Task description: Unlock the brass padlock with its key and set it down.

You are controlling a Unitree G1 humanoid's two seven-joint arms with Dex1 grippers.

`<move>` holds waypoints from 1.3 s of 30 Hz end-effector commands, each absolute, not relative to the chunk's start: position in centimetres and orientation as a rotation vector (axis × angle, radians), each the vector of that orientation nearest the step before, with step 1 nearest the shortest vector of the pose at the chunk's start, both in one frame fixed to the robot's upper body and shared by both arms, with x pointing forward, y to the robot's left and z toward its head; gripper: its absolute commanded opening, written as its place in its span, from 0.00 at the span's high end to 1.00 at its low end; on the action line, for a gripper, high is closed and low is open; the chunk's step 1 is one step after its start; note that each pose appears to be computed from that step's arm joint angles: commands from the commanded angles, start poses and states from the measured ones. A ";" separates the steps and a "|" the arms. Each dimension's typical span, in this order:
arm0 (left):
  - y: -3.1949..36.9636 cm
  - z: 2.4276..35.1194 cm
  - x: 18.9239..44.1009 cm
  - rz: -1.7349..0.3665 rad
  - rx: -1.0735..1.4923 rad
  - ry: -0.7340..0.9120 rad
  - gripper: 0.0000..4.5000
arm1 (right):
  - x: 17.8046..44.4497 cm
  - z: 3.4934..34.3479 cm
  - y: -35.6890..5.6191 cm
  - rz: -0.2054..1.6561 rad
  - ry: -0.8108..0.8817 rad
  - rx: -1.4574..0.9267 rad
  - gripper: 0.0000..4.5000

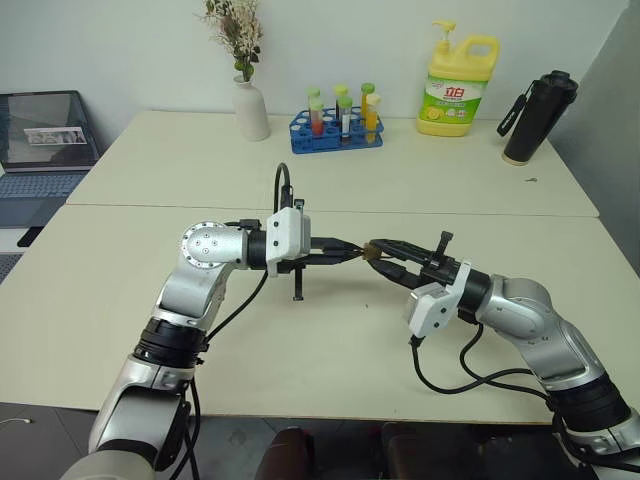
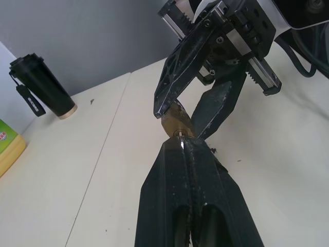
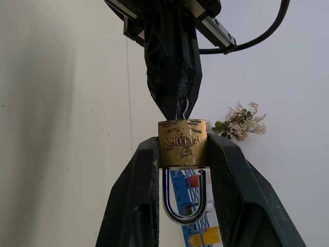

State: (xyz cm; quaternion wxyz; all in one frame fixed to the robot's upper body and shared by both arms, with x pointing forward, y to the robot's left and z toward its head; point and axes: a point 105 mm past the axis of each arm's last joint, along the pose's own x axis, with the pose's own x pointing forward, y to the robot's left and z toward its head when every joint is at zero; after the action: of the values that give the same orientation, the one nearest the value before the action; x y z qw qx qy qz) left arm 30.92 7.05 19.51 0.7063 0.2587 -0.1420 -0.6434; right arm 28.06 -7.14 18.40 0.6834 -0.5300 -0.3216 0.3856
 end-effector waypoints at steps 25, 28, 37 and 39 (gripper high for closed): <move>7.3 21.0 30.2 -1.395 0.076 0.072 0.67 | 27.4 20.5 -6.7 0.836 -0.804 -1.154 0.79; 7.4 21.1 30.6 -1.371 0.072 0.064 0.54 | 27.3 20.5 -6.7 0.836 -0.802 -1.152 0.79; 6.5 21.4 30.4 -1.403 0.027 0.054 0.14 | 27.2 20.4 -6.7 0.838 -0.799 -1.152 0.79; 6.4 21.4 30.5 -1.399 0.020 0.063 0.14 | 27.2 20.4 -6.7 0.839 -0.799 -1.152 0.79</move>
State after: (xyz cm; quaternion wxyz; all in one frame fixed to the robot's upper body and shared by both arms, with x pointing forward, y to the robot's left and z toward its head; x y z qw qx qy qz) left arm 30.66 6.65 20.14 0.7690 0.0023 0.0479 -0.6375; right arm 27.88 -6.91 19.04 0.6903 -0.5176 -0.3298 0.3830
